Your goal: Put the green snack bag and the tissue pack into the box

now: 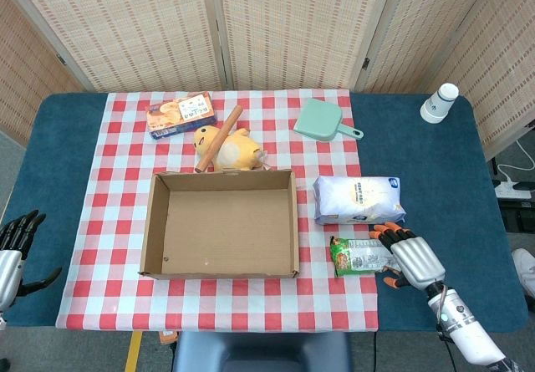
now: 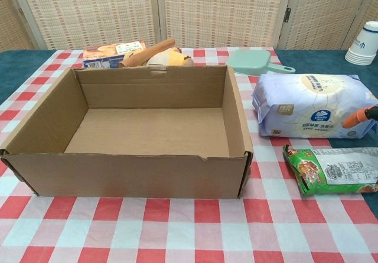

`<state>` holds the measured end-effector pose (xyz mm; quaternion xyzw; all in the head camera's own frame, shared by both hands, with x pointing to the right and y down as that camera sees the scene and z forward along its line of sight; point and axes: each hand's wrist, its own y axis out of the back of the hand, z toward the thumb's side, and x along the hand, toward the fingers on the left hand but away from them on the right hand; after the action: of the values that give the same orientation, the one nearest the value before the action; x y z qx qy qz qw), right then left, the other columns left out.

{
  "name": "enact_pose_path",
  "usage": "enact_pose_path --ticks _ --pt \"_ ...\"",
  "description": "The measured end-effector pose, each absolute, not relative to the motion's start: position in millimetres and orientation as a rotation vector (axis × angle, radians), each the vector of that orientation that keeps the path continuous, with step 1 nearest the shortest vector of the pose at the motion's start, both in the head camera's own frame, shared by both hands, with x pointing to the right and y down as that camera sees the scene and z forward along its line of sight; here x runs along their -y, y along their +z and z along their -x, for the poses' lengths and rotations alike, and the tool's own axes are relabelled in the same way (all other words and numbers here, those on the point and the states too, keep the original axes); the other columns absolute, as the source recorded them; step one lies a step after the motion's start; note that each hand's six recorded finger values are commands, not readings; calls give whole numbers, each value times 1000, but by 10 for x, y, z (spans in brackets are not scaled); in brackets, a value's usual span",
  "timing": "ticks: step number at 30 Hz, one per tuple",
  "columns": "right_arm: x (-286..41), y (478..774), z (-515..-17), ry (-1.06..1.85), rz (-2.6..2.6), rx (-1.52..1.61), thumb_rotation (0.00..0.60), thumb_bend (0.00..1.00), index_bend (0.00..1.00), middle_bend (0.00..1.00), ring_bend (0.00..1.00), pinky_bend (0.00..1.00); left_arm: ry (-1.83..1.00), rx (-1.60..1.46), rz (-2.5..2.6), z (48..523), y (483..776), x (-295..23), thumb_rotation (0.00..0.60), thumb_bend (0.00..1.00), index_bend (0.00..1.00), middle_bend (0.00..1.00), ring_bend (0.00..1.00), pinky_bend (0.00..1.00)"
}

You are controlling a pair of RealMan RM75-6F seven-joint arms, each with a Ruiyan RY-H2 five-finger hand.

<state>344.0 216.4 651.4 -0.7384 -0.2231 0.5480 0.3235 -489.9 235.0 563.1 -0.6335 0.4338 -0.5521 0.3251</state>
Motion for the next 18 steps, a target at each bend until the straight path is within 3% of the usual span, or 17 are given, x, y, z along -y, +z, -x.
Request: enact_pose_path --ticks 18 --pt "-2143 6778 -3357 1471 1974 553 600 26 235 154 105 273 -1444 -1144 1664 4906 5620 -2350 600 202 0 0 0 69"
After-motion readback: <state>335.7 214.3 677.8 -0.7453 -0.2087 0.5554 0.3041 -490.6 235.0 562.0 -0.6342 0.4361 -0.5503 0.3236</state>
